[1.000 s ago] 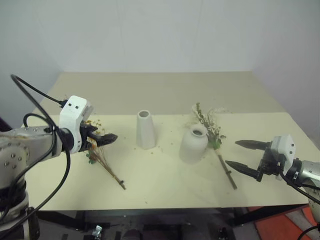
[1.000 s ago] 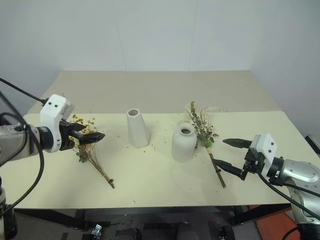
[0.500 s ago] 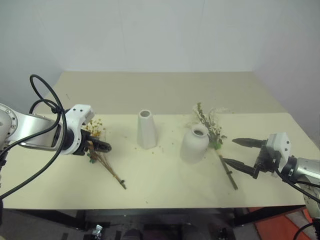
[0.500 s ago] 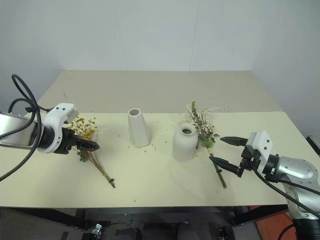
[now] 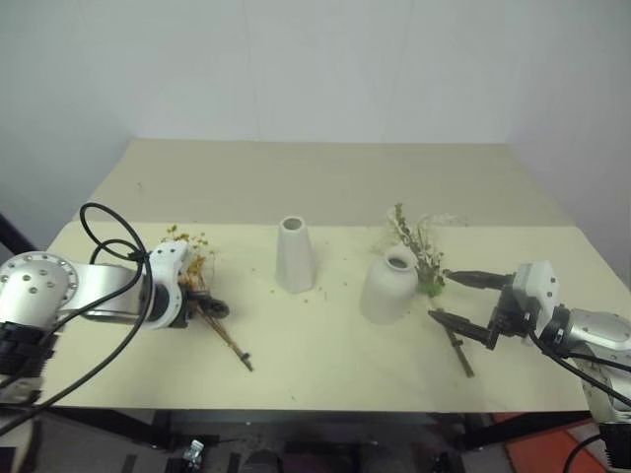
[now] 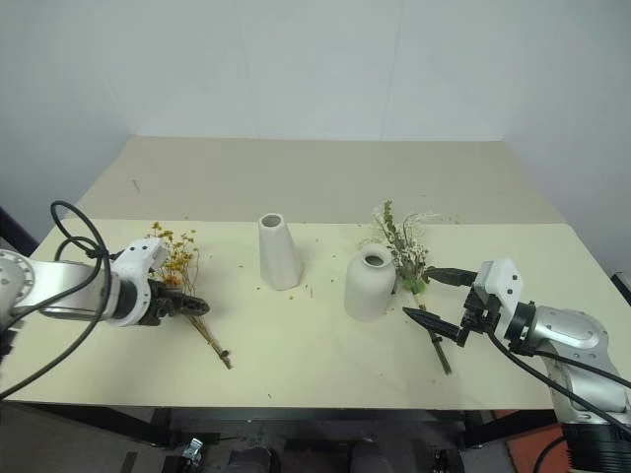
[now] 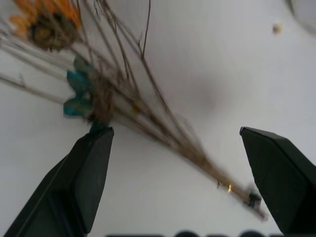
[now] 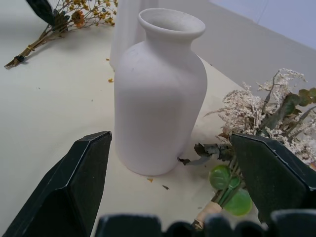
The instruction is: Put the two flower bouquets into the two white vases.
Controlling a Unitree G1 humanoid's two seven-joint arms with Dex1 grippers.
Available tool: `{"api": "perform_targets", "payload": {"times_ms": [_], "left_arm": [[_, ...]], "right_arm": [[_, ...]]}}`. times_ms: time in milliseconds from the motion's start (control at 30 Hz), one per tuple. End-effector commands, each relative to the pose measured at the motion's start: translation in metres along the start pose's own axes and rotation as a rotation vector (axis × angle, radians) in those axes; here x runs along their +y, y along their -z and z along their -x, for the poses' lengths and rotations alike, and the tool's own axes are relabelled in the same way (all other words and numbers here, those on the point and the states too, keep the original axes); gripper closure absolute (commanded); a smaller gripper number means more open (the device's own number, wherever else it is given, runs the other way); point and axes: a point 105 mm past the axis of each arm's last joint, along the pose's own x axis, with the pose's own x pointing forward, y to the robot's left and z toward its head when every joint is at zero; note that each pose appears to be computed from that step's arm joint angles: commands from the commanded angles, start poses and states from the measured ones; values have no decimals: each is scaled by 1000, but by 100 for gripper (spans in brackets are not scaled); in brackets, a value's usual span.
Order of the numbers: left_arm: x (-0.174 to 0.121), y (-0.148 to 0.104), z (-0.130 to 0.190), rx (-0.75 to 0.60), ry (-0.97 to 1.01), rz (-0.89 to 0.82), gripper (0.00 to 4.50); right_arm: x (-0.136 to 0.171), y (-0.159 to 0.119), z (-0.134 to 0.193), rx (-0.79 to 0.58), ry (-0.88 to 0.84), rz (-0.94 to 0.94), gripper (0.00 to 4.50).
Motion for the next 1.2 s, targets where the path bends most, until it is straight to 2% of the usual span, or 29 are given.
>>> {"api": "perform_targets", "payload": {"times_ms": [33, 267, 433, 567, 933, 1133, 1200], "left_arm": [[-2, -16, -2, -90, -84, 121, 3], [-11, -20, -11, -84, -194, 276, 3], [-10, -27, -8, -73, -205, 278, 3], [-4, -28, -7, -68, -216, 280, 78], [9, -25, -1, -82, -249, 288, 437], [20, -49, 25, -162, -258, 239, 444], [19, -58, 37, -202, -228, 174, 444]], "right_arm": [[0, -7, 0, -31, 14, 40, 0], [7, -6, -3, -51, 28, 35, 0], [11, -6, -5, -65, 40, 26, 0], [12, -5, -5, -68, 44, 21, 0], [10, -7, -8, -83, 38, 16, 0], [8, -6, -12, -90, 36, 10, 0], [7, -7, -12, -94, 35, 8, 0]]}}
